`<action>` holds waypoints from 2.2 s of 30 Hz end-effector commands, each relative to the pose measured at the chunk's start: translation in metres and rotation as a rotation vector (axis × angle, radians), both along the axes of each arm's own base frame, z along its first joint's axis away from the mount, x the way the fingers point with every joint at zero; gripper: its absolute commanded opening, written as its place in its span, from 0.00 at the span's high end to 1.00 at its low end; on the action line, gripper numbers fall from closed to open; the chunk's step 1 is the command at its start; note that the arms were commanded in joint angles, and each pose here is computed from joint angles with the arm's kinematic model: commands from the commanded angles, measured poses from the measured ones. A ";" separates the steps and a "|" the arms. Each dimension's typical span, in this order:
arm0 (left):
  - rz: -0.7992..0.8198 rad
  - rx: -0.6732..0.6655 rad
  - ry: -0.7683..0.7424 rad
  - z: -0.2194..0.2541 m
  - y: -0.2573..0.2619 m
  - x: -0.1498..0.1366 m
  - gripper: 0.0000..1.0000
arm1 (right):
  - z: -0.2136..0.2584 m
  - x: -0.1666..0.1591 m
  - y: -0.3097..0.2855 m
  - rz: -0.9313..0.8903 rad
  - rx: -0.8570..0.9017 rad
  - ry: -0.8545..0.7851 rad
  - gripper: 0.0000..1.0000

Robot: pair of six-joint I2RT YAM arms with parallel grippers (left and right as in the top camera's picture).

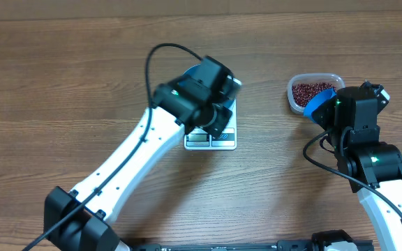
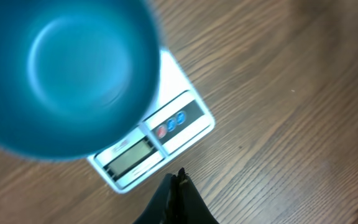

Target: Scoop item into bowl and weigh 150g on scale

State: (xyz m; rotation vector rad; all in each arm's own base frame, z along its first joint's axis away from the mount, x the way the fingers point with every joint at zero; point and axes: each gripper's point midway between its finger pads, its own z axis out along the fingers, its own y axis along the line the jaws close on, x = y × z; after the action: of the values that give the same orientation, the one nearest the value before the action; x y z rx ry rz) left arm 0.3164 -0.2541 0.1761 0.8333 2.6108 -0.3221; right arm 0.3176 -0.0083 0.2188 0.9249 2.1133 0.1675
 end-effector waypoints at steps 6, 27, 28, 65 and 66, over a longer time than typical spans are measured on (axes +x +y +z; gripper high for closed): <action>-0.095 0.029 -0.180 0.030 -0.010 -0.021 0.96 | 0.018 0.001 0.001 0.006 -0.004 -0.042 0.96; -0.191 -0.122 -0.492 -0.041 0.005 -0.040 0.96 | 0.021 0.004 0.005 0.022 0.013 -0.058 0.96; -0.176 -0.092 -0.487 -0.050 0.007 -0.034 0.96 | 0.021 0.004 0.005 0.022 0.013 -0.058 0.96; -0.183 0.036 -0.391 -0.133 0.005 -0.013 0.96 | 0.019 0.005 0.006 0.027 0.018 -0.051 0.96; -0.195 0.043 -0.393 -0.135 0.004 -0.013 0.96 | 0.019 0.005 0.006 0.027 0.018 -0.052 0.96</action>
State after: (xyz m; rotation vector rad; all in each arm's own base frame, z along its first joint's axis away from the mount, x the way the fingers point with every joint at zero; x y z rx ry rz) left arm 0.3037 -0.2502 0.0495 0.9963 2.1918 -0.1485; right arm 0.3192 -0.0038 0.2200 0.9152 2.1187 0.1999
